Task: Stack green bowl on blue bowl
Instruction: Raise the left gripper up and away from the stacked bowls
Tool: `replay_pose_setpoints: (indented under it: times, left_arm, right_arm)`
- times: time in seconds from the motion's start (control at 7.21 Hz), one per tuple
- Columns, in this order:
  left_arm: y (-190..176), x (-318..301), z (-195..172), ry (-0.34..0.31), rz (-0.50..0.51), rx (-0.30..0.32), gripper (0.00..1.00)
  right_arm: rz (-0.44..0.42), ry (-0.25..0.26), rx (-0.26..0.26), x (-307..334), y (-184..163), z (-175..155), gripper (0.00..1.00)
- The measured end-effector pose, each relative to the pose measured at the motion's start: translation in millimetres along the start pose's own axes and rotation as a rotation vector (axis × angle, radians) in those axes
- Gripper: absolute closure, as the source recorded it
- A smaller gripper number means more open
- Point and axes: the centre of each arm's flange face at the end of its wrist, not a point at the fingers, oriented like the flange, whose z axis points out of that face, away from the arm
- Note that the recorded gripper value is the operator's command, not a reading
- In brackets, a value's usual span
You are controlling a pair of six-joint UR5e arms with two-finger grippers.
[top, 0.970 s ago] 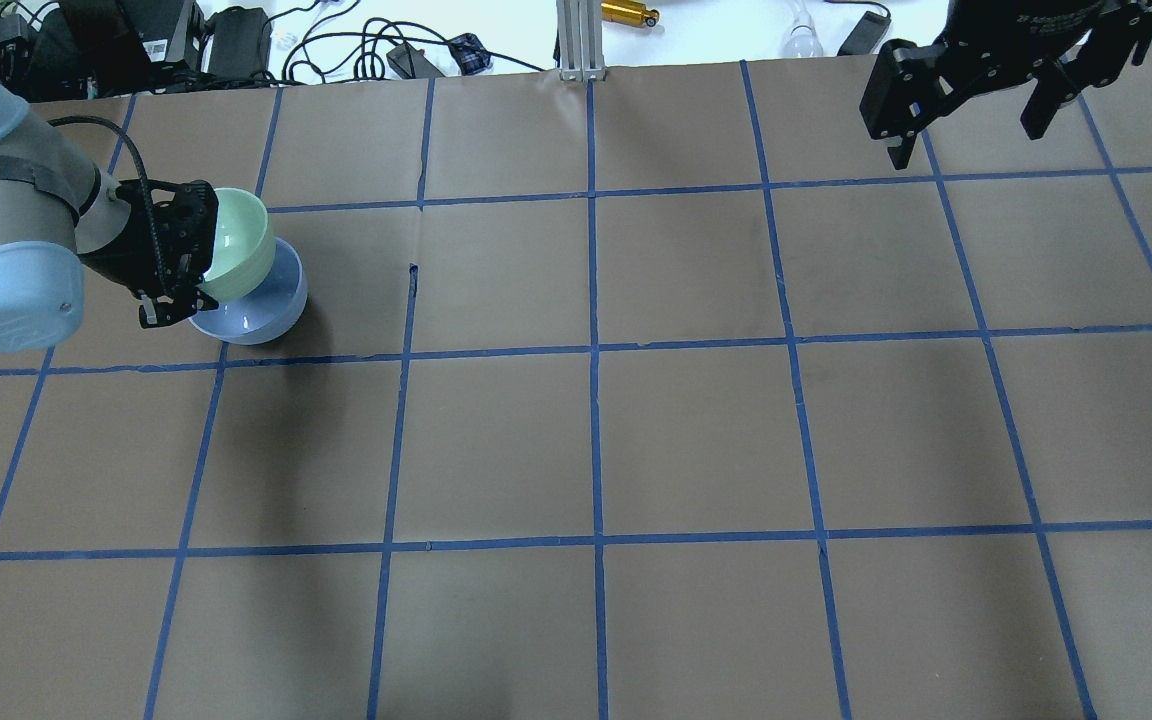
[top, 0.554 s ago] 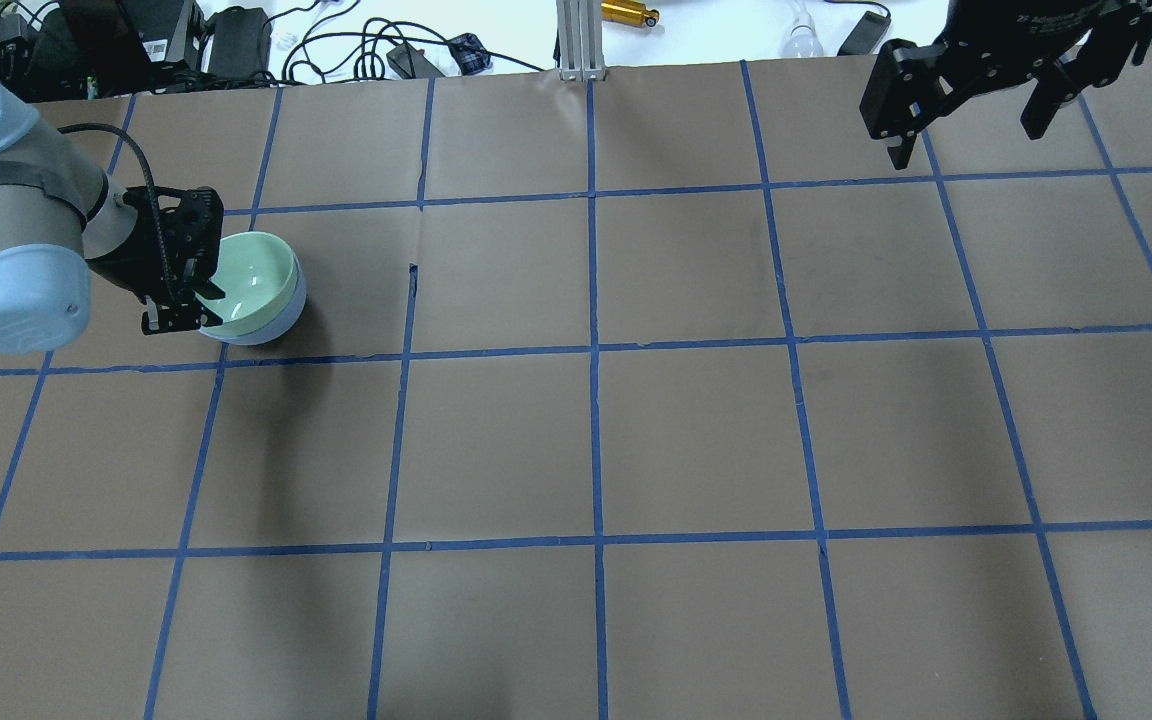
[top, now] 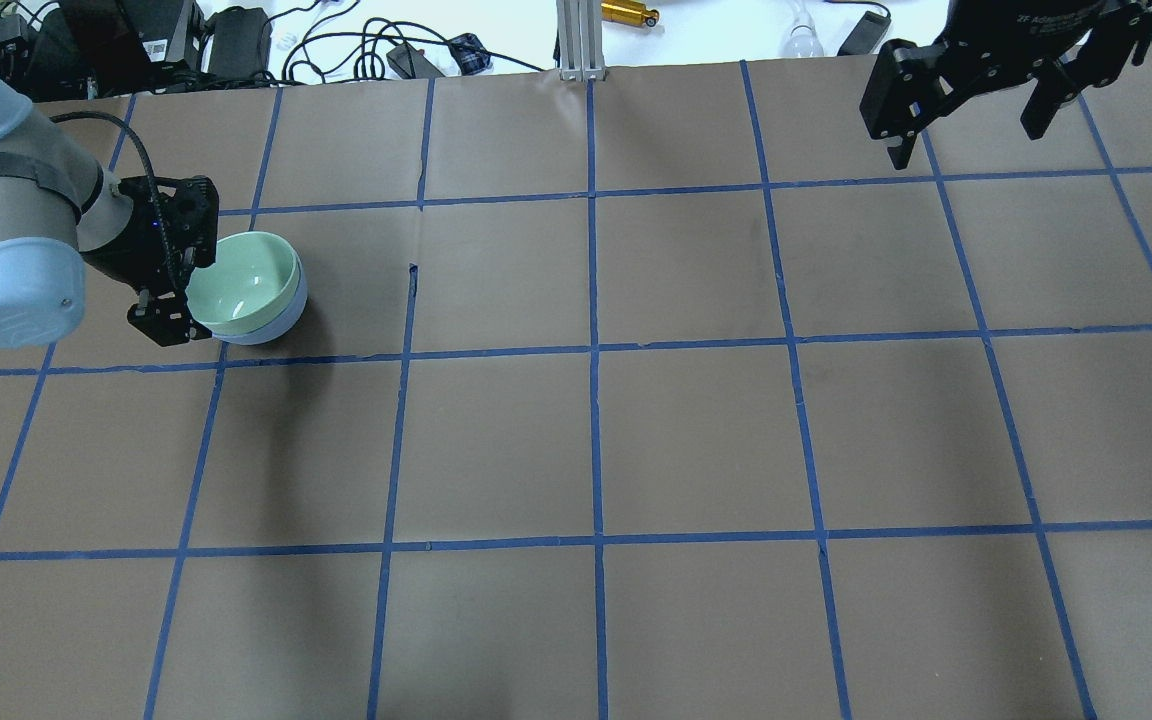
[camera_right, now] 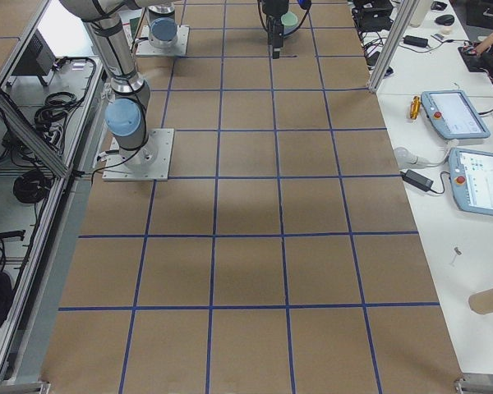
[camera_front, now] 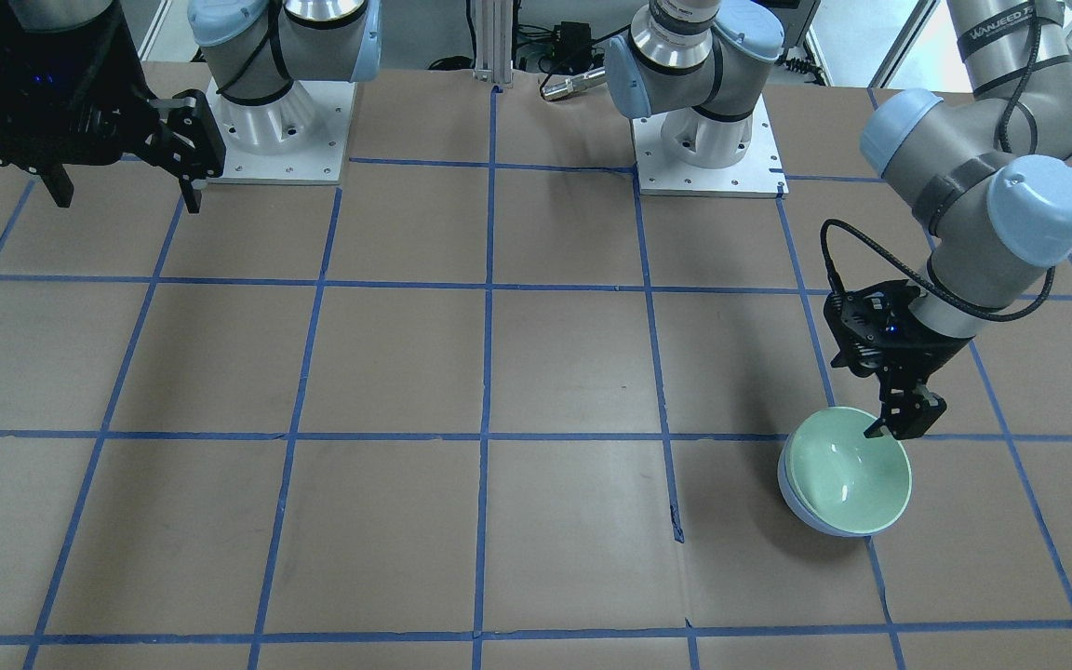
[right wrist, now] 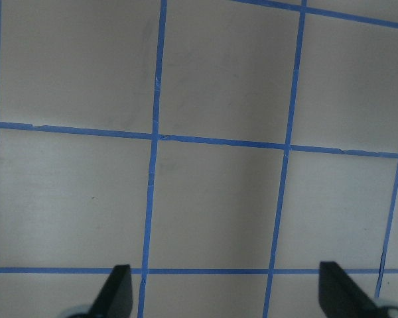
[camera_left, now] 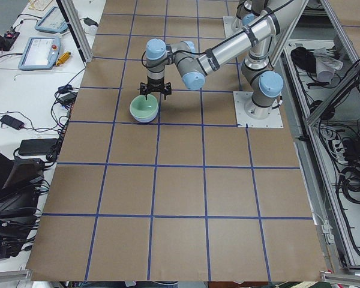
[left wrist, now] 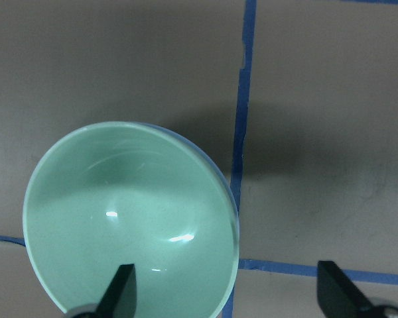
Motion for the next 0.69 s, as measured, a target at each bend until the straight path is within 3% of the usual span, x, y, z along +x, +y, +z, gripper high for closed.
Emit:
replay_pose_setpoints:
  times: [0.14, 0.55, 0.69]
  left_arm:
    - [-17, -2, -20, -0.003, -0.073, -0.002, 0.0]
    - [-72, -2, -92, 0.104, -0.378, -0.005, 0.0]
    - [-94, 6, -113, 0.109, -0.462, -0.011, 0.0]
  right_arm:
    - [0.0, 0.0, 0.0, 0, 0, 0, 0.0]
    - [0.0, 0.0, 0.0, 0, 0, 0, 0.0]
    - [0.0, 0.0, 0.0, 0, 0, 0, 0.0]
